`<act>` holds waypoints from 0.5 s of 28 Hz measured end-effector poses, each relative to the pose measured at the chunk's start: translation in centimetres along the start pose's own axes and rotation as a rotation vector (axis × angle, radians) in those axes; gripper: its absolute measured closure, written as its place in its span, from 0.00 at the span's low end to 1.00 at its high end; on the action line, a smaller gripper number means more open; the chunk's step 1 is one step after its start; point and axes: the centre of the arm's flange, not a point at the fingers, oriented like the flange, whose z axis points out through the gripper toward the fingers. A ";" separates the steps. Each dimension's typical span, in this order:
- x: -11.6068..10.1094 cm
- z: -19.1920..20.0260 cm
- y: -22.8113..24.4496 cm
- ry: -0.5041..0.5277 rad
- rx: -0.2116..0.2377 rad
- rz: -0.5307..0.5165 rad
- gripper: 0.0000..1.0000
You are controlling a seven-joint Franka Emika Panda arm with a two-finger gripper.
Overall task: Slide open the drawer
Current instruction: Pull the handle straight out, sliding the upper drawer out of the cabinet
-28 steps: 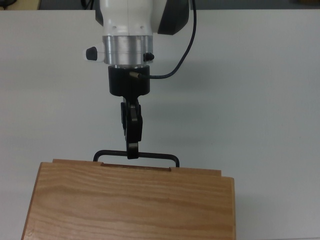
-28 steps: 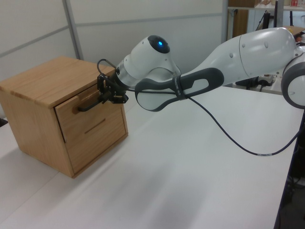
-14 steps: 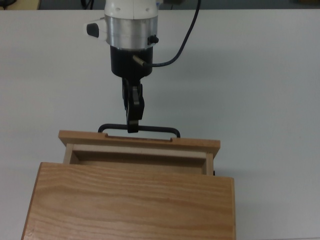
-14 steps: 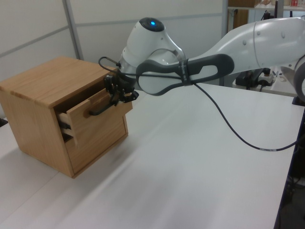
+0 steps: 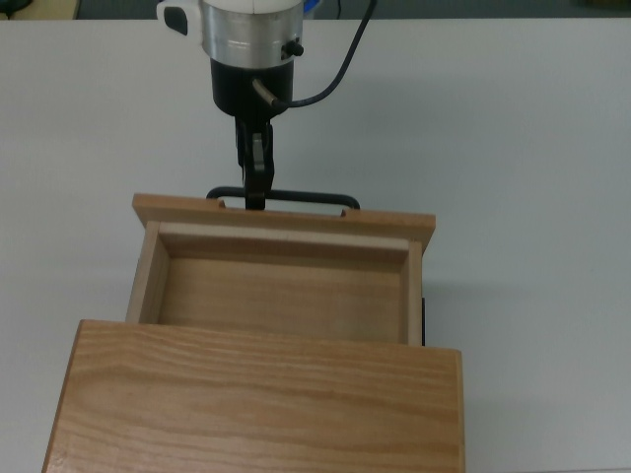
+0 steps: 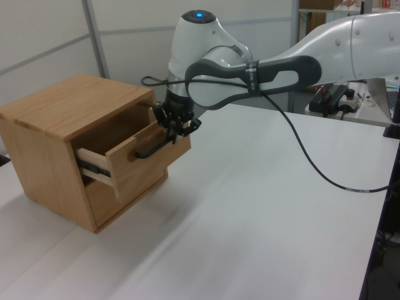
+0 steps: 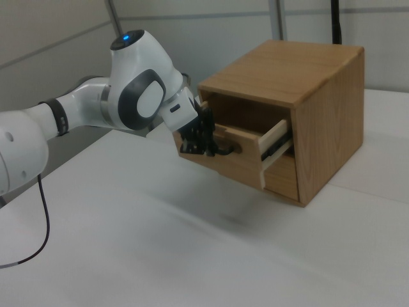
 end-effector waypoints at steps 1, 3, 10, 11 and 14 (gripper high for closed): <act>0.0 -0.1 0.3 -0.002 -0.016 0.003 0.81; 0.2 -0.4 1.0 -0.012 -0.050 0.014 0.81; 1.1 -1.3 3.3 -0.048 -0.157 0.047 0.81; 1.2 -1.5 3.6 -0.054 -0.173 0.050 0.81; 1.4 -1.9 4.4 -0.072 -0.221 0.044 0.81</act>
